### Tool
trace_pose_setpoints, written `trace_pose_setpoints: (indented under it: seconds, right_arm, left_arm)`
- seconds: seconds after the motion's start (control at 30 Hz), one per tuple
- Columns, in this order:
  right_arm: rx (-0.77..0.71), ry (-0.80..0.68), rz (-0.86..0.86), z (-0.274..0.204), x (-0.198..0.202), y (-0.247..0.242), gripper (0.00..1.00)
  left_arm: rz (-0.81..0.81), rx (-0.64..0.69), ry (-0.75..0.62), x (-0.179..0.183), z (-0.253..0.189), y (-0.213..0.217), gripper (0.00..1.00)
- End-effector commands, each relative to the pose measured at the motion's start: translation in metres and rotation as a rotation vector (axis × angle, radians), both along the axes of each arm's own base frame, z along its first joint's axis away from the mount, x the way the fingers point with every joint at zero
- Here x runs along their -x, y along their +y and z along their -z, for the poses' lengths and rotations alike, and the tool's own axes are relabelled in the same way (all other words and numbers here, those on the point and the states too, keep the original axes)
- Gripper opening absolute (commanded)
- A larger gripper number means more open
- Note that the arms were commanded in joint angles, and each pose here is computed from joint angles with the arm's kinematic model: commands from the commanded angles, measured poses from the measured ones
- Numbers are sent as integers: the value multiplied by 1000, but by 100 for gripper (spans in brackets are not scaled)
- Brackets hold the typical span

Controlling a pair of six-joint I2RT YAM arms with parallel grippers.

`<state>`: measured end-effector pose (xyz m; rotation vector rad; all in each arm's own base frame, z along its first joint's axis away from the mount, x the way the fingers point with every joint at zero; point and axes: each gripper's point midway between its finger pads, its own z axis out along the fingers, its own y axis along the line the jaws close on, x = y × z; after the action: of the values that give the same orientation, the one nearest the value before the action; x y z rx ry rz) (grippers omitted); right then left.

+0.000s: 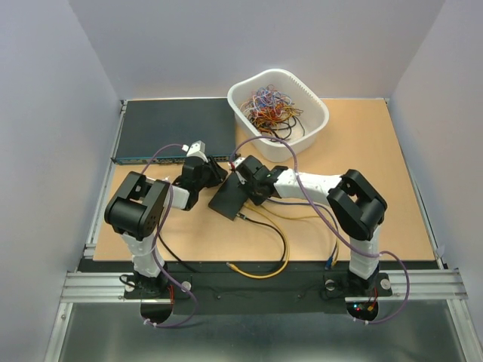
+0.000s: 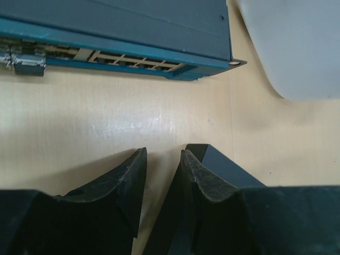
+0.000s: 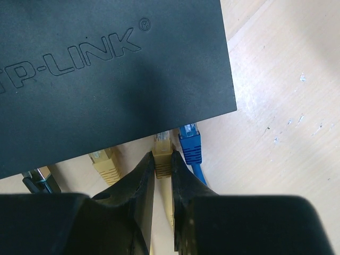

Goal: Insert the plug into the switch port

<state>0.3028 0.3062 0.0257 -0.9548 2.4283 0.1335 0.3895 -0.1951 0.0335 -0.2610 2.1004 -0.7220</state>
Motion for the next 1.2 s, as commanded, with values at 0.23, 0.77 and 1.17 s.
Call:
trace_pose_setpoints:
  seconds: [0.23,0.77,1.17]
  right_arm:
    - [137,132,-109,22,28,2,0]
    - [72,194,-176,3,46,24,0]
    - [151,129,-113,10,25,17,0]
  left_arm:
    - [29,-31,-22,-11,2,-7,41]
    - [-5,-56,9,-8,9,1,39]
    - [8,-57,15,-3,11,0,36]
